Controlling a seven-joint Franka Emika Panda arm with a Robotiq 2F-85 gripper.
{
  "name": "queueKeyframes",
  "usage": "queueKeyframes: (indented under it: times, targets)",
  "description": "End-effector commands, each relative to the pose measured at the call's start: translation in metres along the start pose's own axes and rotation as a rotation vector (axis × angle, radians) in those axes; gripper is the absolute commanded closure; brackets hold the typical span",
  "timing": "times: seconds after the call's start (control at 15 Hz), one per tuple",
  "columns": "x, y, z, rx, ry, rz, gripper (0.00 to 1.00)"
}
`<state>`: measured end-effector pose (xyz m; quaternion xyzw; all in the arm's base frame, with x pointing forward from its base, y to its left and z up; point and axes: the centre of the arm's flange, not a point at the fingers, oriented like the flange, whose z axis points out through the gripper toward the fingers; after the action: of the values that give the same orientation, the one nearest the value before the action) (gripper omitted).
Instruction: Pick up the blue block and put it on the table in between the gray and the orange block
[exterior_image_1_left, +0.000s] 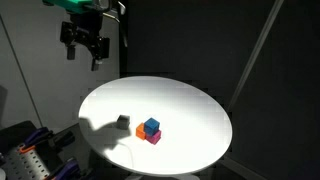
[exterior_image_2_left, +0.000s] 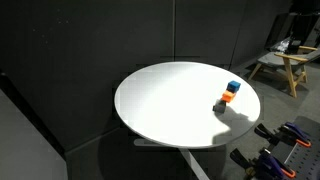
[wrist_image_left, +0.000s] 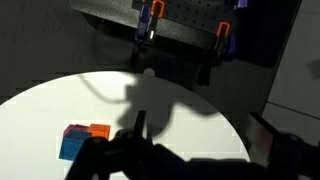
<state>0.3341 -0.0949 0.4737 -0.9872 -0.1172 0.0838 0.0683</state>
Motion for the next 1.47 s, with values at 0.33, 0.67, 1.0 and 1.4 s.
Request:
queueKeyframes:
  times: [0.33,0.67,1.0,1.4]
  targets:
    - [0.000,0.000,-0.001,-0.001,0.003,0.000,0.00]
    - [0.017,-0.002,0.001,-0.029,0.040,-0.002,0.00]
    - [0.045,0.000,0.004,-0.055,0.114,0.011,0.00]
    - [0.089,0.013,0.018,-0.107,0.205,0.043,0.00]
